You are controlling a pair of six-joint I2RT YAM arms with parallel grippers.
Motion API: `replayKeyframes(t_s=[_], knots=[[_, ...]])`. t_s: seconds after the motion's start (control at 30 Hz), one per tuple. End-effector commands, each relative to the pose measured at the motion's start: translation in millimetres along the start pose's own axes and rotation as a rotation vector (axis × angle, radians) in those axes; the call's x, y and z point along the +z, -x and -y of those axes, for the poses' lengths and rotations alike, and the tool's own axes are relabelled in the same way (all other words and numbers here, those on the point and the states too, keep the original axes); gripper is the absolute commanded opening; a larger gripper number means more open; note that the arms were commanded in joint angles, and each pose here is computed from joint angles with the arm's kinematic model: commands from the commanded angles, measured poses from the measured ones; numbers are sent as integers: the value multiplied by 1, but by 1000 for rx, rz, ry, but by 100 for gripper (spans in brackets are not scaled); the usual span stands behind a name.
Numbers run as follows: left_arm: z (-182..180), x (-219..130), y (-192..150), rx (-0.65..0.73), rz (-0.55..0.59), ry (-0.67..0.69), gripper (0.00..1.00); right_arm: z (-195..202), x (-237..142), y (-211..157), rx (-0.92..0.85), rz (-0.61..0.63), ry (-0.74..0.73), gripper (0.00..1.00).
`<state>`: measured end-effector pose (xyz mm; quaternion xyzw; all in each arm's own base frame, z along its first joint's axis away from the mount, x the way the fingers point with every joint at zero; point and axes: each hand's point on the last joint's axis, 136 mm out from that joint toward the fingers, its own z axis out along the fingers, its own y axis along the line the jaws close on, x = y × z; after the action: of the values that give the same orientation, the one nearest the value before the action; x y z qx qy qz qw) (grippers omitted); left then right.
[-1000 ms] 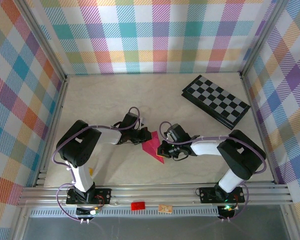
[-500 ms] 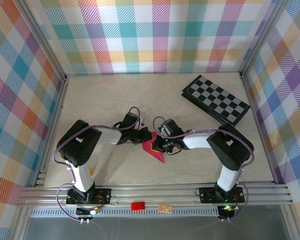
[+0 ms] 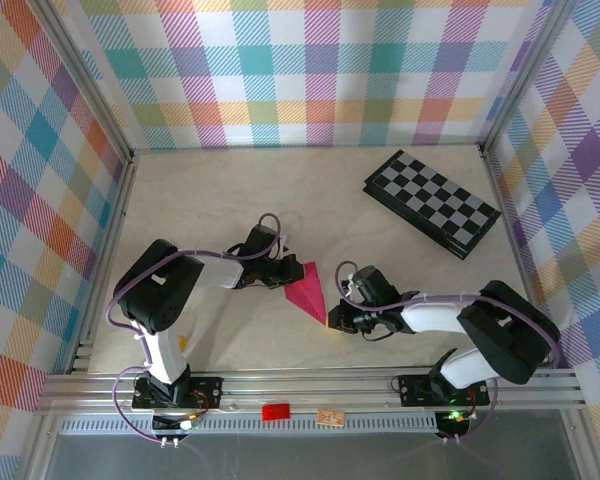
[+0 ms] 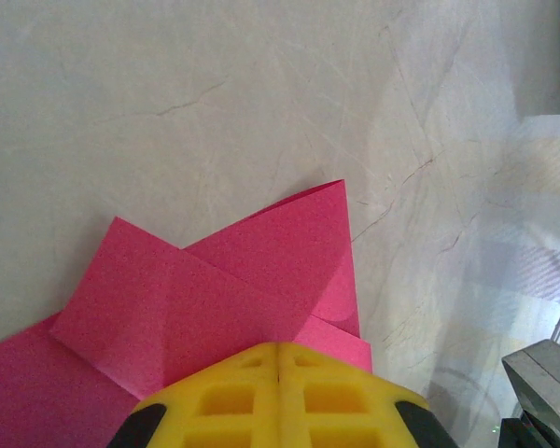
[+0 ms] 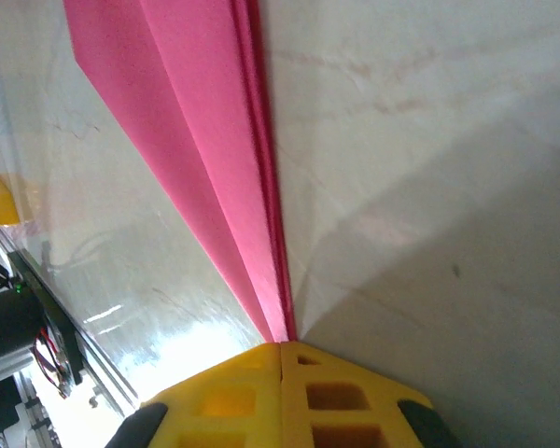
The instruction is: Fold a paper plane with a square sheet of paper (pick it up from the middle)
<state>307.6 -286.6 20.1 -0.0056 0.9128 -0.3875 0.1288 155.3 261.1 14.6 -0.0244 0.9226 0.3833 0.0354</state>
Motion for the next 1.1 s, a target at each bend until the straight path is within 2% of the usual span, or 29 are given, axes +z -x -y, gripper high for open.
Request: replayKeyframes(t_s=[0.0,0.2,0.3,0.47,0.7,0.8,0.9,1.0,1.07], knots=[[-49,8,-25,-55,-71,147,5,11,-6,-15,13,-47,-62,8],[-47,6,-24,-55,-66,147,5,-26,-15,16,-56,34,-18,10],[-47,7,-24,-60,-69,142,5,-39,-7,28,-63,27,9,12],[-46,7,-24,-60,-66,139,5,-37,17,43,-21,15,-8,15],[-34,1,-12,-22,-59,138,5,5,25,5,11,-107,-82,7],[-20,-4,-2,9,-48,125,6,22,22,-9,35,-122,-112,5],[4,-13,7,36,-25,68,10,23,24,-10,46,-117,-106,4],[25,-28,14,73,32,38,19,23,26,-6,56,-107,-107,4],[35,-36,12,79,50,20,19,24,27,-3,58,-94,-119,3]])
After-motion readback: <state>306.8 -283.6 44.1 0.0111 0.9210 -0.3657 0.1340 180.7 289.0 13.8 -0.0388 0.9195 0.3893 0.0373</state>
